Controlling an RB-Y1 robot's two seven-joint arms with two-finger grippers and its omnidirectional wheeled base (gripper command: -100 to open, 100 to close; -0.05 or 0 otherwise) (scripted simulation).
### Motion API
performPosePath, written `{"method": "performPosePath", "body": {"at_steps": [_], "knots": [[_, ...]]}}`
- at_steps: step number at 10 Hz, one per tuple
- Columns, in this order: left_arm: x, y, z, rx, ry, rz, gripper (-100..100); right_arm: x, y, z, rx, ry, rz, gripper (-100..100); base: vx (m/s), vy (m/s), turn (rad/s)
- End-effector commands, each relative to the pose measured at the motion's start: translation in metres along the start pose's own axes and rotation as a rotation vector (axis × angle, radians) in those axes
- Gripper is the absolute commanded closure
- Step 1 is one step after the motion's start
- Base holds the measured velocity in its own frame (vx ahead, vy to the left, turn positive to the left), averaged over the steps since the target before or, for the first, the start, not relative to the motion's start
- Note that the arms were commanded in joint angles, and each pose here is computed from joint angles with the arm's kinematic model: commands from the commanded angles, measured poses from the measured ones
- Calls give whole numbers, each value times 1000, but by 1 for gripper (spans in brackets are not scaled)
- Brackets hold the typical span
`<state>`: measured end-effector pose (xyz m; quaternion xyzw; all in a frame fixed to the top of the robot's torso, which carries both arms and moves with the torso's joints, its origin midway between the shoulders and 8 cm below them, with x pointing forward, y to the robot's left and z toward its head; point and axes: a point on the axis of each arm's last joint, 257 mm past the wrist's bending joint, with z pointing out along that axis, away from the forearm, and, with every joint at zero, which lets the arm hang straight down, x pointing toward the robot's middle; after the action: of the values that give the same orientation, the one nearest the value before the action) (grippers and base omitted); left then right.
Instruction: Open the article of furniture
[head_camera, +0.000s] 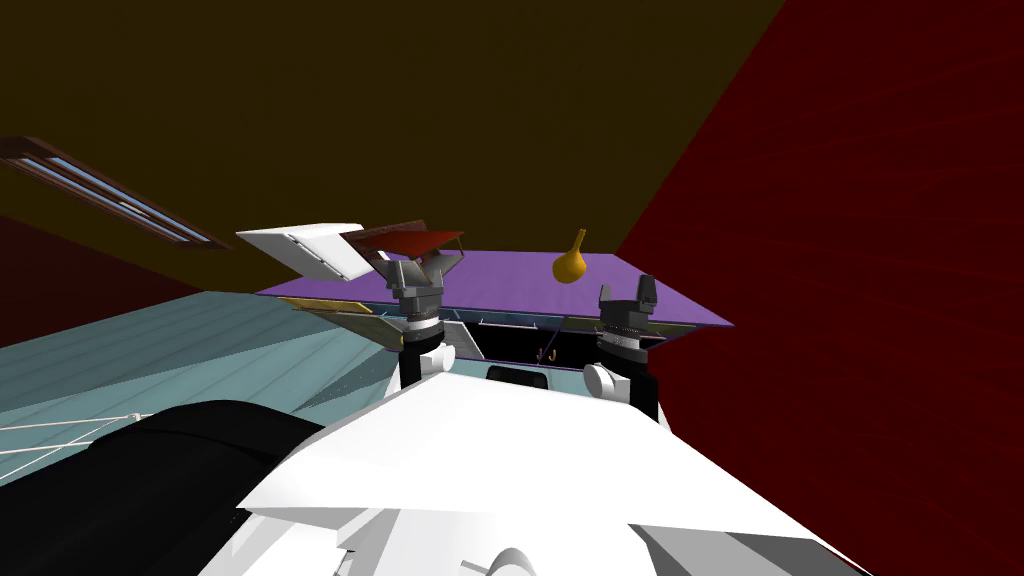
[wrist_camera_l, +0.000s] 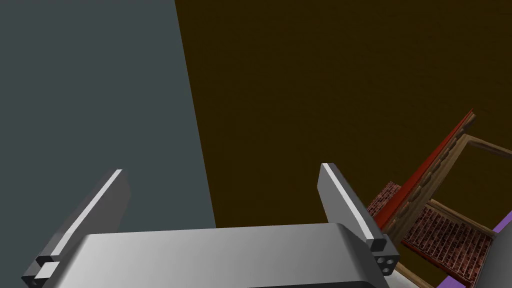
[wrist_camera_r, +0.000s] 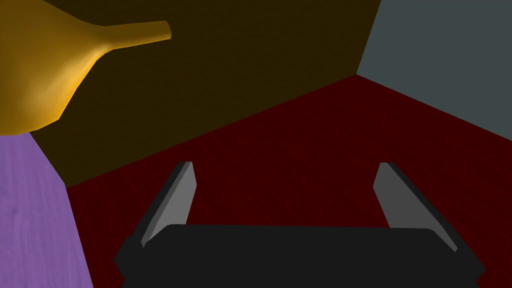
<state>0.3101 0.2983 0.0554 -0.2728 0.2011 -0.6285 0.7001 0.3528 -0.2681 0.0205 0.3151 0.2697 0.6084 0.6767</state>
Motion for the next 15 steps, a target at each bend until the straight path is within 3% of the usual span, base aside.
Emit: {"method": "performPosePath", "body": {"at_steps": [1,9,10,15], "knots": [[0,0,0,0,0,0,0,0,0,0,0,0,0,0,0,0,0],[0,0,0,0,0,0,0,0,0,0,0,0,0,0,0,0,0],[6,3,0,-8,43,9,-100,0,0,0,0,0,0,0,0,0,0],[18,26,-7,-53,154,38,-100,0,0,0,0,0,0,0,-14,-12,-6]]}}
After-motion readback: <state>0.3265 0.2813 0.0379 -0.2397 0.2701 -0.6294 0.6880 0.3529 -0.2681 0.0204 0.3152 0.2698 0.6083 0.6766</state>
